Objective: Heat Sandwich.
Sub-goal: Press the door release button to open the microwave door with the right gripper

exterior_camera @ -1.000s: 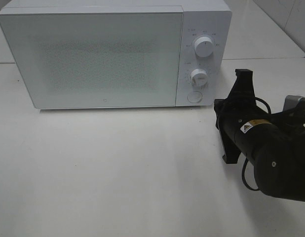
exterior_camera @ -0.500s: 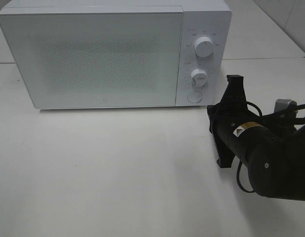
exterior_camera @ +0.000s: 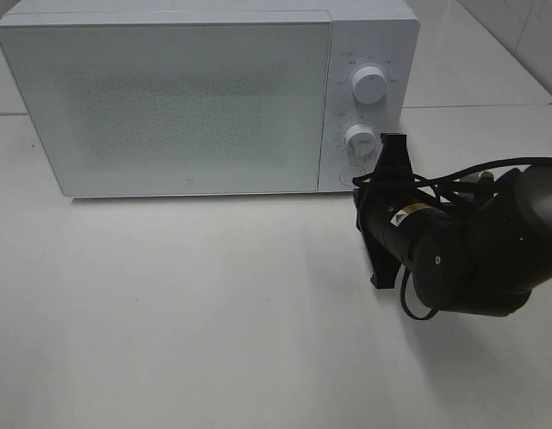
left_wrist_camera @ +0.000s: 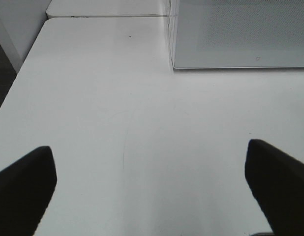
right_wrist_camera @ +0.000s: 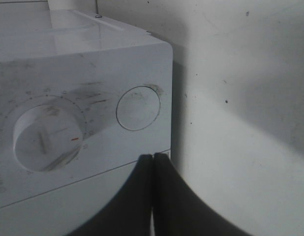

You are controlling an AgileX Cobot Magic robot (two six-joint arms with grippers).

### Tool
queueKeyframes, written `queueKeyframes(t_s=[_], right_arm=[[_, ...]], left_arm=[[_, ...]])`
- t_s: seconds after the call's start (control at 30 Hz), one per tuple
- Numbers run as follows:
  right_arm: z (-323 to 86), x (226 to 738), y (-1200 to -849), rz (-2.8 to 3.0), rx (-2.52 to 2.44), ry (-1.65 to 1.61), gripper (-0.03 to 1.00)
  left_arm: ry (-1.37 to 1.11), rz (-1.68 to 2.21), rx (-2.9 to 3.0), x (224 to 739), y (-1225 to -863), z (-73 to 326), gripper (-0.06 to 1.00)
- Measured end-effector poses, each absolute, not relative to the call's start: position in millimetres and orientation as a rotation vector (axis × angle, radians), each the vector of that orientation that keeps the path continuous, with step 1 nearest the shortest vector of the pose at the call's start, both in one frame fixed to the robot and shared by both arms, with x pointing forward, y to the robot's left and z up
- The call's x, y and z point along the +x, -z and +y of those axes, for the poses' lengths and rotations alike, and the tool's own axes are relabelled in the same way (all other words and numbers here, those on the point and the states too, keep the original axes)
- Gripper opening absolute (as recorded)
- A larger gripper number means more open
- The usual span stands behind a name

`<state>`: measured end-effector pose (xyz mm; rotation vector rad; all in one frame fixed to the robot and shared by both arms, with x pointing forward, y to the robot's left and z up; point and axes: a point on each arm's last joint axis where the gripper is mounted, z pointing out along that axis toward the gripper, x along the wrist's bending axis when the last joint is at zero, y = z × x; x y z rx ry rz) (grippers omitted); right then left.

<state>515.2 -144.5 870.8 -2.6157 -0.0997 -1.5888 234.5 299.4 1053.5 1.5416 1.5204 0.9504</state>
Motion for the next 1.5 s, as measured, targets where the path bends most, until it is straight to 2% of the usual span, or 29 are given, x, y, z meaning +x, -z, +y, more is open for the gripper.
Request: queueKeyframes(t_s=[0.57,1.5], right_arm=[[-142.4,557.6,-858.2,-0.099,-2.621,1.571,0.01],[-148.7,575.8,-860.3,-0.093,-2.628,1.593,0.01]], left_arm=[[-0.95,1.52,1.542,234.5,-1053.5,299.4,0.99],[-0.95,1.52,1.542,234.5,-1053.5,299.4,0.99]])
